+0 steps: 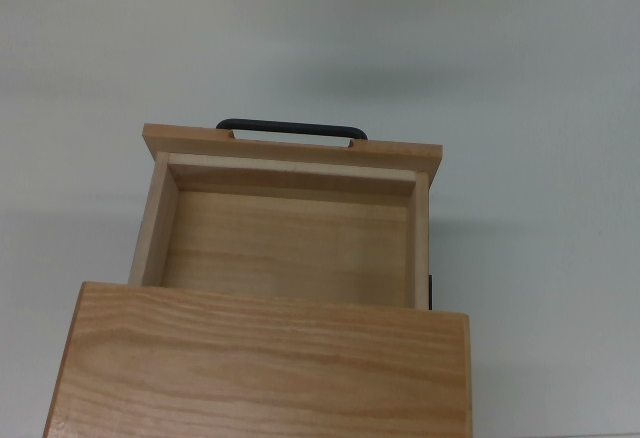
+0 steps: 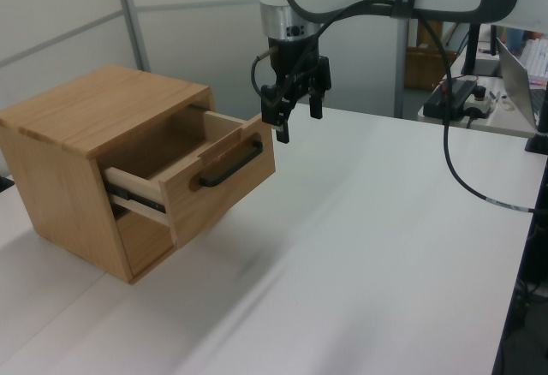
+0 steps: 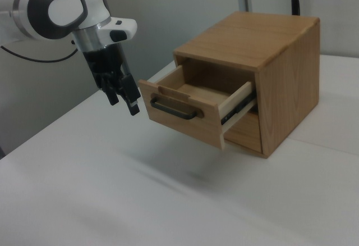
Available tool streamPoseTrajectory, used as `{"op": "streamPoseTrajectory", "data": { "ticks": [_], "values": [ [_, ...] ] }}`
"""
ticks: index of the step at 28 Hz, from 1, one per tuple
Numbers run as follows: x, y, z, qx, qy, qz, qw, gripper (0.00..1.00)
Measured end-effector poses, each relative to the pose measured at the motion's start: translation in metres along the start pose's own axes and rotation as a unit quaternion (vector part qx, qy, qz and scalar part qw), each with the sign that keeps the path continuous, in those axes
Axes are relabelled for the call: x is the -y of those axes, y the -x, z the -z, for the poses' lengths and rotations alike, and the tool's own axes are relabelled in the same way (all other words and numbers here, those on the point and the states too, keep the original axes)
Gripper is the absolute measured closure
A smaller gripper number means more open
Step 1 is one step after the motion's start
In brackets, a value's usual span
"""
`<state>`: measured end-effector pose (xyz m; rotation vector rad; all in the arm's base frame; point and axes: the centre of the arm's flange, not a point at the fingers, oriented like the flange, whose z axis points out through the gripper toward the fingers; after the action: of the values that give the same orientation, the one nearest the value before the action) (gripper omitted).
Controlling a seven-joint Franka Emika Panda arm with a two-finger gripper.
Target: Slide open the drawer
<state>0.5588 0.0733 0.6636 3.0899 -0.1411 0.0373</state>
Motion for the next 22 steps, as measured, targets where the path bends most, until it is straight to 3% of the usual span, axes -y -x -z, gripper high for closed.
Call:
{"op": "streamPoseTrajectory", "data": {
  "ticks": [22],
  "values": [
    [-0.0017, -0.0013, -0.0017, 0.001, 0.003, 0.055, 0.9985, 0.00]
  ]
}}
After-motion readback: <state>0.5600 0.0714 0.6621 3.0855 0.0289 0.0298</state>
